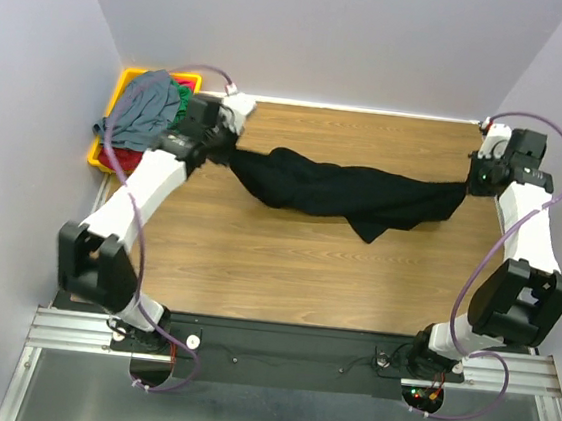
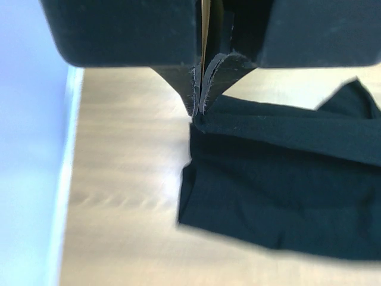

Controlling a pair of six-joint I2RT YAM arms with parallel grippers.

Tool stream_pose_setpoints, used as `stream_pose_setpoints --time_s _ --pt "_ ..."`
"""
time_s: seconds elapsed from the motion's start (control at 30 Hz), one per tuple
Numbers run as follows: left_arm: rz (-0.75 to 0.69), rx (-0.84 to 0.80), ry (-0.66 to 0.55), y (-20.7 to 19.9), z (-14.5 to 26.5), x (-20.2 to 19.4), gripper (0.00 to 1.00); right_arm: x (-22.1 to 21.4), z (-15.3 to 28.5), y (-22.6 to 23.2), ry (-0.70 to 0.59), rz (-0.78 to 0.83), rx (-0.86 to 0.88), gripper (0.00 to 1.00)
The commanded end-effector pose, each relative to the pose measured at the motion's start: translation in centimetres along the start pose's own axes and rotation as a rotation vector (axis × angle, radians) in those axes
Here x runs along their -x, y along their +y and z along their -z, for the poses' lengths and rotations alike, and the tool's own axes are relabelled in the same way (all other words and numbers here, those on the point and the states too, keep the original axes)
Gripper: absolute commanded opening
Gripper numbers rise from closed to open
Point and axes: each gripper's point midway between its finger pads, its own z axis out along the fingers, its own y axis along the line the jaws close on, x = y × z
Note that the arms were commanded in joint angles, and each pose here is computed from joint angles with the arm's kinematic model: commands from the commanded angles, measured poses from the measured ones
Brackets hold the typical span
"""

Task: Fold and stack the t-shirts
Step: Flatten the tshirt out

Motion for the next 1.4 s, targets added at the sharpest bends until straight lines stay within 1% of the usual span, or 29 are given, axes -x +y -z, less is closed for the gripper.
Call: stream_pose_setpoints --time_s 0.0,0.03,0.07,0.13,0.2,0.23,0.27,0.33,0.37,0.47,0.5,0.57,0.6,0.67,0.7,0.77,0.8,0.9,1.0,1.03,1.17,1.2,1.27,1.3,1.37 --pt "-0.100 0.074 -0.234 2.5 7.0 7.3 0.00 7.7 5.7 -2.1 -0.232 0.056 -0.121 0.01" --pt "-0.094 0.099 -0.283 3.3 8.8 8.6 0.00 8.5 6.4 -2.2 -0.253 0.057 -0.130 0.01" --pt "-0.096 0.100 -0.302 3.2 9.5 8.9 0.00 9.2 7.2 -2.3 -0.276 0.061 -0.138 0.01" --pt "-0.088 0.117 -0.372 3.9 12.1 10.4 0.00 11.2 9.6 -2.4 -0.339 0.074 -0.163 0.01" --pt "-0.081 0.130 -0.418 4.2 13.9 11.2 0.00 11.9 11.0 -2.4 -0.364 0.086 -0.178 0.01" --pt "-0.078 0.138 -0.436 4.5 14.7 11.4 0.00 12.2 12.4 -2.4 -0.387 0.094 -0.197 0.01" --pt "-0.074 0.157 -0.476 4.6 16.6 11.8 0.00 12.4 13.2 -2.4 -0.401 0.099 -0.209 0.01" --pt "-0.059 0.178 -0.528 5.1 18.7 12.3 0.00 12.8 15.2 -2.6 -0.435 0.119 -0.251 0.01" --pt "-0.059 0.196 -0.576 5.1 20.7 12.6 0.00 13.3 17.0 -2.4 -0.473 0.129 -0.272 0.00" --pt "-0.045 0.237 -0.681 5.4 24.2 13.9 0.00 14.5 19.7 -2.6 -0.532 0.132 -0.316 0.01" --pt "-0.037 0.248 -0.725 5.5 25.4 14.6 0.00 15.7 21.3 -2.6 -0.578 0.131 -0.332 0.00" --pt "-0.037 0.261 -0.784 5.6 27.1 16.0 0.00 17.2 22.8 -2.7 -0.624 0.122 -0.342 0.00" --pt "-0.040 0.268 -0.824 5.6 28.1 16.8 0.00 18.6 23.9 -2.7 -0.663 0.114 -0.345 0.01" --pt "-0.040 0.271 -0.866 5.7 29.2 18.1 0.00 20.0 25.5 -2.6 -0.710 0.119 -0.348 0.01" --pt "-0.045 0.270 -0.912 5.5 31.0 19.2 0.00 21.2 26.6 -2.5 -0.746 0.127 -0.351 0.01" --pt "-0.046 0.267 -0.941 5.5 32.1 20.2 0.00 21.9 27.6 -2.6 -0.769 0.128 -0.363 0.01" --pt "-0.047 0.275 -0.976 5.5 33.8 20.9 0.00 22.3 28.5 -2.6 -0.789 0.132 -0.369 0.01" --pt "-0.046 0.272 -1.000 5.2 35.0 21.1 0.00 22.0 29.2 -2.1 -0.801 0.136 -0.364 0.01" --pt "-0.044 0.274 -1.026 4.7 36.3 20.5 0.00 21.5 31.6 -1.5 -0.842 0.138 -0.384 0.01" --pt "-0.043 0.283 -1.055 4.5 37.7 20.4 0.00 21.6 33.5 -1.1 -0.881 0.141 -0.395 0.01" --pt "-0.027 0.322 -1.136 4.4 41.6 20.6 0.00 22.4 38.0 -0.6 -0.978 0.146 -0.437 0.01" --pt "-0.029 0.332 -1.167 4.2 43.3 20.9 0.00 22.9 40.2 -0.5 -1.028 0.147 -0.463 0.00" --pt "-0.030 0.344 -1.201 4.1 45.0 21.0 0.00 23.3 42.1 -0.3 -1.074 0.149 -0.484 0.00" --pt "-0.027 0.354 -1.230 3.9 46.5 21.1 0.00 23.5 43.4 -0.2 -1.107 0.156 -0.499 0.01" --pt "-0.025 0.359 -1.256 3.7 47.9 21.0 0.00 23.5 44.5 0.0 -1.132 0.159 -0.513 0.01"
